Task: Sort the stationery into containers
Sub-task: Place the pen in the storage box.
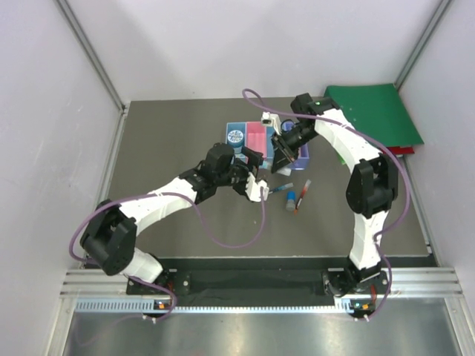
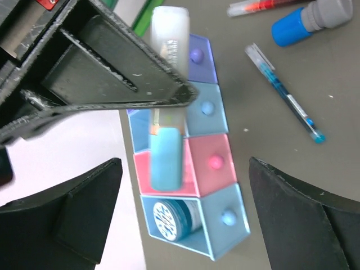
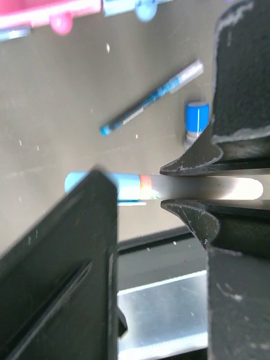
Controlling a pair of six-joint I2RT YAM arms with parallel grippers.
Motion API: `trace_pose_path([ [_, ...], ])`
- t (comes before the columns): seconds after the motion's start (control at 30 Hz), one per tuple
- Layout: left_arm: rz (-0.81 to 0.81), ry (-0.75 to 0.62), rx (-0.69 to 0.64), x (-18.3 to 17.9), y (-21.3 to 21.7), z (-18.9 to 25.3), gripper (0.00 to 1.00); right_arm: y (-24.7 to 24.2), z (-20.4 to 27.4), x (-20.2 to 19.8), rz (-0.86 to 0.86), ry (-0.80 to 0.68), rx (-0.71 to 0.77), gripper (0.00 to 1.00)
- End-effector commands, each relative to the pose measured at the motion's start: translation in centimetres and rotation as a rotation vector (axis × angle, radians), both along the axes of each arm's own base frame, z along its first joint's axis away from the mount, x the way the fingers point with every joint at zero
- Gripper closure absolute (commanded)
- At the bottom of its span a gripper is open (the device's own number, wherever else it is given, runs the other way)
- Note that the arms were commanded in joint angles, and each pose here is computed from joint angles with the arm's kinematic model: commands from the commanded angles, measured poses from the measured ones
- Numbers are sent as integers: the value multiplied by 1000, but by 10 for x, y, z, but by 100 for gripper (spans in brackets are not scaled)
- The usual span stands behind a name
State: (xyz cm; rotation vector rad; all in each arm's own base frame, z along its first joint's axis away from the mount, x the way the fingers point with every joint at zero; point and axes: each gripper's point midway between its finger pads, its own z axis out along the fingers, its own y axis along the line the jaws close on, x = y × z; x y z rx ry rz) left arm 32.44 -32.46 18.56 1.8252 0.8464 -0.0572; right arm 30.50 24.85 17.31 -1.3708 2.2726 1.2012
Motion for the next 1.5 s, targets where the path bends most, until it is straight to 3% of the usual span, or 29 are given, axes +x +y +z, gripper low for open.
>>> trace_pose_path([
  [0.0, 66, -10, -75, -4, 10, 23, 1, 3, 25, 37, -150, -172, 1, 100],
  [0.2, 195, 153, -61, -6, 25, 3, 1, -34, 17, 132, -567, -377, -154, 100],
  [0.33, 256, 259, -34, -9, 31, -8, 1, -54, 7, 167, -714, -457, -247, 100],
  [0.47, 269, 275, -25, -9, 32, -12, 1, -73, 0, 193, -857, -519, -321, 100],
  [0.7, 289, 264, -14, -4, 34, -15, 1, -106, -43, 213, -972, -526, -466, 100],
  [1.0, 354, 342, -55, 16, 20, -24, 1, -124, -72, 222, -999, -498, -516, 100],
  [1.07, 392, 411, -50, 21, 15, -41, 1, -122, -74, 222, -991, -494, -512, 95],
  [1.1, 399, 434, -52, 22, 12, -44, 1, -121, -74, 221, -986, -489, -506, 86],
  [1.23, 422, 503, -57, 31, 0, -61, 1, -118, -66, 220, -956, -505, -485, 63],
  [1.47, 424, 537, -36, 37, -7, -77, 8, -120, -25, 220, -935, -587, -448, 48],
])
